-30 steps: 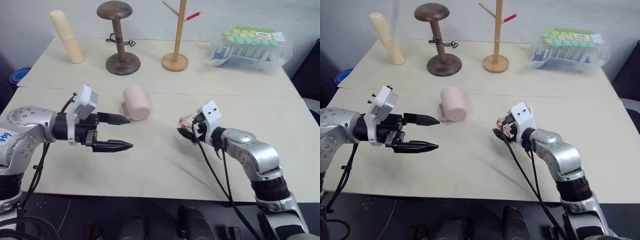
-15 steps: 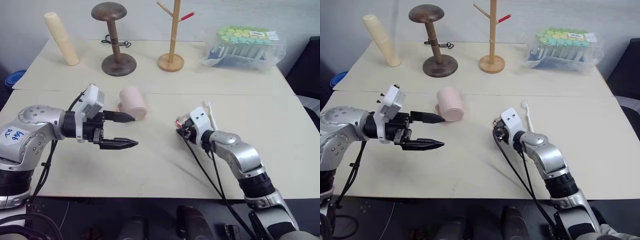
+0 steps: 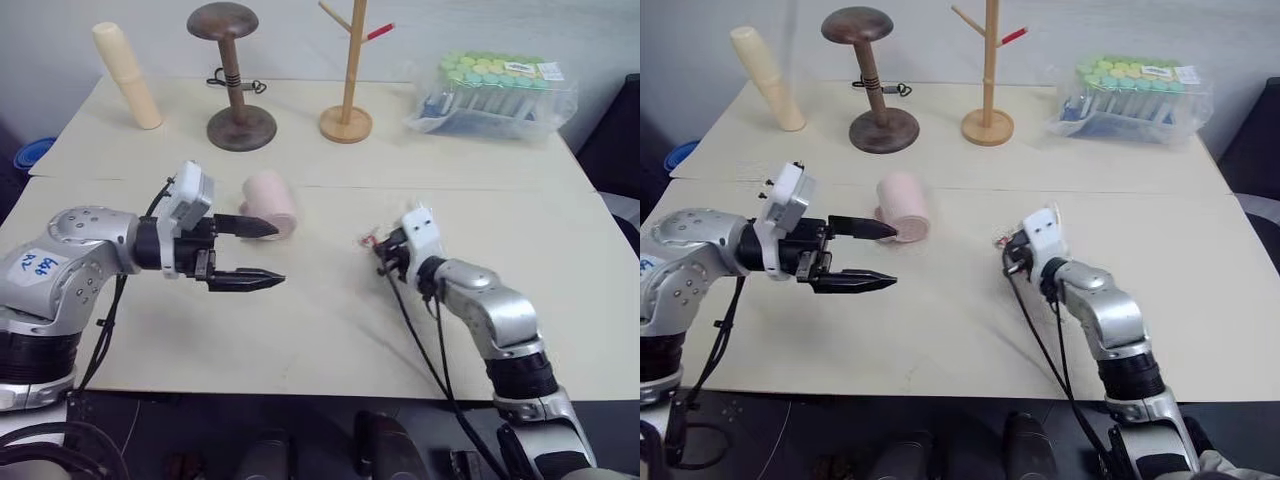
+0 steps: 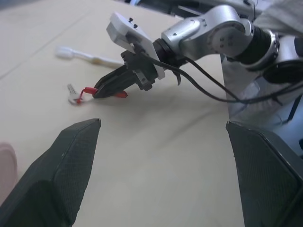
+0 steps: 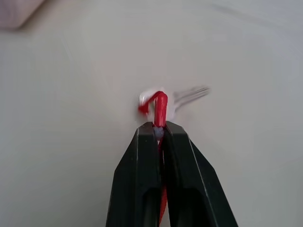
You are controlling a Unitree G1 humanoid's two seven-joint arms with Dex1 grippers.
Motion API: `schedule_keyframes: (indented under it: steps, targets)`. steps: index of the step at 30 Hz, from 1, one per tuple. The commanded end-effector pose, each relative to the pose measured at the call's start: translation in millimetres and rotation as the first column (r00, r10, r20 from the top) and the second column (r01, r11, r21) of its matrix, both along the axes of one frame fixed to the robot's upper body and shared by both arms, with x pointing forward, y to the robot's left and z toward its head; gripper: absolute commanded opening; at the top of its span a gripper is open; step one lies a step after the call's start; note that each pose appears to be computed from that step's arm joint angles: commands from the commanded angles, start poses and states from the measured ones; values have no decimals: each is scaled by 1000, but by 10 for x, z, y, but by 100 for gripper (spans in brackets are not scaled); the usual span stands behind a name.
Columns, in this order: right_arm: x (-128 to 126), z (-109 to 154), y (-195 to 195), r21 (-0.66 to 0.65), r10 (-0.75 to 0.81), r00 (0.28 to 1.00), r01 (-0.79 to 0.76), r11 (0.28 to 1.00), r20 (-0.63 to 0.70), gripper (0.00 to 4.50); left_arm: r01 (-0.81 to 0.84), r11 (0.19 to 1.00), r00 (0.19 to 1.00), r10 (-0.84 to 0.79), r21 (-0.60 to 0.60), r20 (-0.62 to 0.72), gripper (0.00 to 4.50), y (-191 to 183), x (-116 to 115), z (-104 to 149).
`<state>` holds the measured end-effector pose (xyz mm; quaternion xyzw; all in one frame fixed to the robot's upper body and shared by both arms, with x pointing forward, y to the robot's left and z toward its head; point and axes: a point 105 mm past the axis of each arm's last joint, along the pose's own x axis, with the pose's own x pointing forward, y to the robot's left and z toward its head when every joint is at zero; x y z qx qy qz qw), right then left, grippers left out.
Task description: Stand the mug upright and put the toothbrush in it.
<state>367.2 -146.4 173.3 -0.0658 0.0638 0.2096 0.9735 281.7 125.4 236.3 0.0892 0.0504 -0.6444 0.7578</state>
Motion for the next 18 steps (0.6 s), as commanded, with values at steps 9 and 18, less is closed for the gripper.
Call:
schedule_keyframes:
  steps: [9, 18]
  targets:
    - [-544, 339, -1667, -95, -480, 872, 488, 868, 96, 5, 209, 970, 974, -195, -124, 116, 450, -649, 46, 313]
    - [-662, -386, -1917, -91, -533, 843, 526, 845, -78, 123, 244, 966, 966, -233, -90, 114, 450, -683, 22, 260]
